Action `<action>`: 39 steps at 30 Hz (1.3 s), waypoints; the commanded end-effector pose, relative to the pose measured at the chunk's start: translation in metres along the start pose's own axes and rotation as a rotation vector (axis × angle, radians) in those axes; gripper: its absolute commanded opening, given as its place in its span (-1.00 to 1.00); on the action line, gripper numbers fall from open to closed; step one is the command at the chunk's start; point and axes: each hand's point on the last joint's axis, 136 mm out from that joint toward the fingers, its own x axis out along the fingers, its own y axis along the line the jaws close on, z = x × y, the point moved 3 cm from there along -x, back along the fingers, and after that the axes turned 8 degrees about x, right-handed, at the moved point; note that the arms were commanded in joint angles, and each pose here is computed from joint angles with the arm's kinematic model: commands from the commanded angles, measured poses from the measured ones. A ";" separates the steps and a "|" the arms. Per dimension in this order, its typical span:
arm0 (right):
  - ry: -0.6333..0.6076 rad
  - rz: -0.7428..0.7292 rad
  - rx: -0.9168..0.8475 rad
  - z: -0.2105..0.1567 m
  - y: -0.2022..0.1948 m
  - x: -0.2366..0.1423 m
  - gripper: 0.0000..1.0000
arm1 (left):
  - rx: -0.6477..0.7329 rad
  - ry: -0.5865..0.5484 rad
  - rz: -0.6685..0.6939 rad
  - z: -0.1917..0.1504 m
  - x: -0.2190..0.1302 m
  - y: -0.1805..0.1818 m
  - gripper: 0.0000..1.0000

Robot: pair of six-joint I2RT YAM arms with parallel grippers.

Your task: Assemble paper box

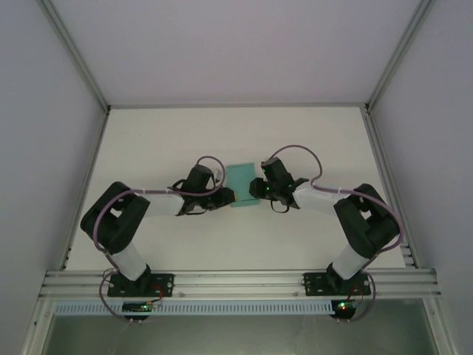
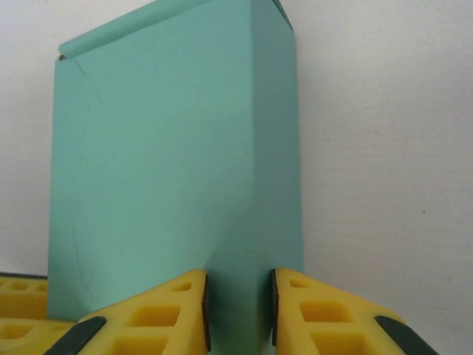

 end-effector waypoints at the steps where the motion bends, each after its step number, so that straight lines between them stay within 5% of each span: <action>1: 0.226 -0.174 0.019 -0.046 -0.039 -0.006 -0.45 | 0.035 0.030 0.167 -0.007 -0.009 0.017 -0.16; 5: 0.151 -0.147 -0.039 -0.012 -0.020 -0.022 -0.33 | 0.097 -0.030 0.205 0.008 -0.032 0.005 0.24; 9: 0.063 -0.110 -0.064 0.024 -0.002 -0.044 0.04 | 0.133 -0.108 0.233 0.023 -0.061 -0.009 0.73; 10: 0.047 -0.093 -0.075 0.031 0.003 -0.049 0.18 | 0.145 -0.127 0.244 0.026 -0.070 -0.011 1.00; 13: -0.002 -0.056 -0.099 0.048 0.015 -0.070 0.34 | 0.186 -0.199 0.319 0.038 -0.100 -0.014 0.99; 16: -0.071 -0.050 -0.129 0.059 0.014 -0.095 0.98 | 0.201 -0.308 0.479 0.052 -0.143 -0.002 0.99; 24: -0.418 -0.286 -0.223 0.074 -0.078 -0.154 0.99 | 0.217 -0.638 0.904 0.071 -0.243 0.081 0.99; 28: -0.562 -0.330 -0.362 0.068 -0.111 -0.154 0.99 | 0.279 -0.729 0.931 0.078 -0.246 0.116 0.99; 34: -0.686 -0.342 -0.243 0.075 -0.156 -0.149 0.99 | 0.407 -0.849 0.978 0.100 -0.250 0.130 0.99; 39: -0.832 -0.267 -0.248 0.084 -0.174 -0.141 0.99 | 0.429 -0.833 0.921 0.098 -0.232 0.156 0.99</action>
